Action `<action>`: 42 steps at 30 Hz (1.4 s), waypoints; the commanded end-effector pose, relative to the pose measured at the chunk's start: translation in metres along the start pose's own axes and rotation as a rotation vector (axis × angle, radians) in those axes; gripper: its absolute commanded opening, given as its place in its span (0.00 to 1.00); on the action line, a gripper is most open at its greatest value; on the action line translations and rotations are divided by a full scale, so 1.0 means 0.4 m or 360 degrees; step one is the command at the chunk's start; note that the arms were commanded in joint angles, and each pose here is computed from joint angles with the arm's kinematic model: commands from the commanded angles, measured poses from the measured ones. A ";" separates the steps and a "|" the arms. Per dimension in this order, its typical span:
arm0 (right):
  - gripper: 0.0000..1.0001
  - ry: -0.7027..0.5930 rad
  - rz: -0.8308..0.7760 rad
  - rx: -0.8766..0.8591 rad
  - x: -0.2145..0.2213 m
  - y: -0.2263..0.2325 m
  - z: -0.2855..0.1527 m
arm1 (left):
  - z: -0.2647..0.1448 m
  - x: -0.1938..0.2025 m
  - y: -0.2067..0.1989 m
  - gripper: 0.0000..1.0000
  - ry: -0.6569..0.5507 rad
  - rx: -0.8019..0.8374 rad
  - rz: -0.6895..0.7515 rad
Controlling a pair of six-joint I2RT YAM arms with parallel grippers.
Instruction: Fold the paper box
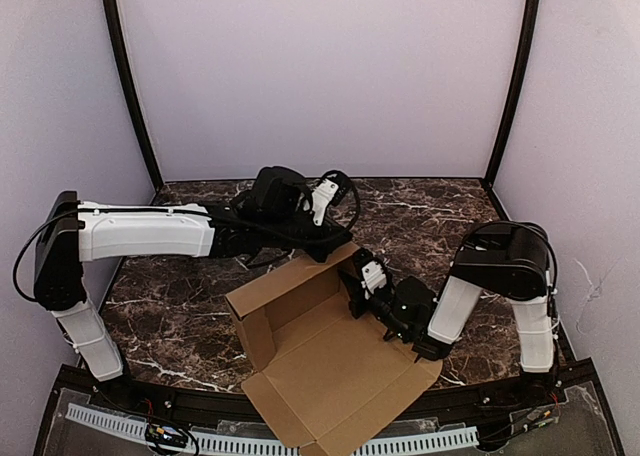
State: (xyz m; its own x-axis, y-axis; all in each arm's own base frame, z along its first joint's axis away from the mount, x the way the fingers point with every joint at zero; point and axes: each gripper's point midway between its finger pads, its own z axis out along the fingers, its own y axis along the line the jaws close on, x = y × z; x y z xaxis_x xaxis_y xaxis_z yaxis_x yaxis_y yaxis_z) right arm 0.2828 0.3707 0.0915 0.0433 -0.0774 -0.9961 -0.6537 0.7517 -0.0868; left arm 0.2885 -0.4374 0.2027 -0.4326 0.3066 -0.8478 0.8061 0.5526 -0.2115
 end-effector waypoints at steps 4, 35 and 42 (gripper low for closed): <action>0.29 -0.0027 0.0049 0.0011 0.000 0.004 -0.015 | 0.036 0.173 0.021 0.01 0.0275 -0.0054 -0.0061; 0.14 -0.0188 0.0010 0.0031 -0.141 -0.020 -0.060 | -0.010 0.194 0.009 0.01 0.0356 -0.0103 0.0033; 0.03 -0.0172 -0.0032 0.0050 -0.137 -0.016 -0.055 | -0.025 0.134 -0.027 0.11 0.0283 -0.0022 -0.0014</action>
State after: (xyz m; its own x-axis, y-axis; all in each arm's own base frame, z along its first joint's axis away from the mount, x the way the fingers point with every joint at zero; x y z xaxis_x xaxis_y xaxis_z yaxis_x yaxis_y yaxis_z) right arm 0.2666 0.3558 0.1308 0.0952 -0.0465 -0.9944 -0.6492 0.7543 -0.0975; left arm 0.2762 -0.4354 0.2022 -0.4092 0.3128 -0.8572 0.8071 0.5622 -0.1801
